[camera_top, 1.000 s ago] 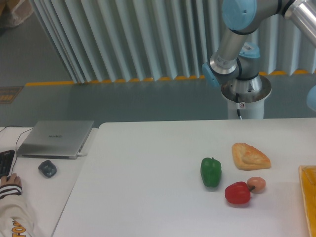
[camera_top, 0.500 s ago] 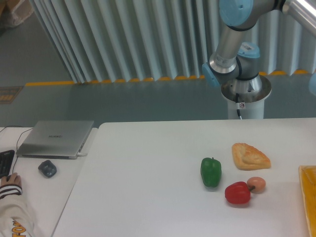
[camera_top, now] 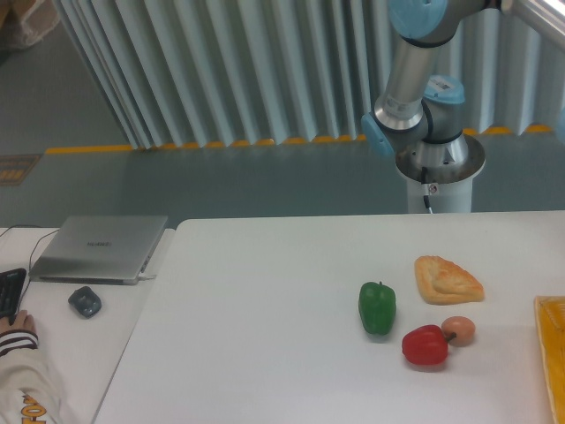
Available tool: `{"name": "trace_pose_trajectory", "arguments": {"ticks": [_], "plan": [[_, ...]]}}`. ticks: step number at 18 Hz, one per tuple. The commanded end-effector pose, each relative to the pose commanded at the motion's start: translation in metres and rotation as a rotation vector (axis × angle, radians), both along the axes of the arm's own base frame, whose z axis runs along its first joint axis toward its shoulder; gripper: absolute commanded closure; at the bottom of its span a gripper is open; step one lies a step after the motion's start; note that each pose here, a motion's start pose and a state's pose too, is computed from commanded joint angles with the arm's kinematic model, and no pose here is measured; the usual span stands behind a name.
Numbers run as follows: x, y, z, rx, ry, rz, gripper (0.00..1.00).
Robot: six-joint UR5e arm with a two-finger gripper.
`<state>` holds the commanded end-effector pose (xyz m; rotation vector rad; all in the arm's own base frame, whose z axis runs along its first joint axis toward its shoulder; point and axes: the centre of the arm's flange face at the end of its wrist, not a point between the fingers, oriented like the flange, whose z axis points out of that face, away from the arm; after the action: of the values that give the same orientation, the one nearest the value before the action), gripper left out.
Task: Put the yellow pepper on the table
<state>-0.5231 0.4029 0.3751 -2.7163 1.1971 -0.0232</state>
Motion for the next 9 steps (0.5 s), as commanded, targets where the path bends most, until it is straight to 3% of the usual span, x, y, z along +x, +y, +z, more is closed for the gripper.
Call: {"name": "trace_pose_trajectory", "arguments": {"ticks": [4, 9], "plan": [[0.015, -0.001, 0.011, 0.014, -0.035, 0.022, 0.76], [0.045, 0.034, 0.007, 0.061, -0.111, 0.115, 0.76]]}}
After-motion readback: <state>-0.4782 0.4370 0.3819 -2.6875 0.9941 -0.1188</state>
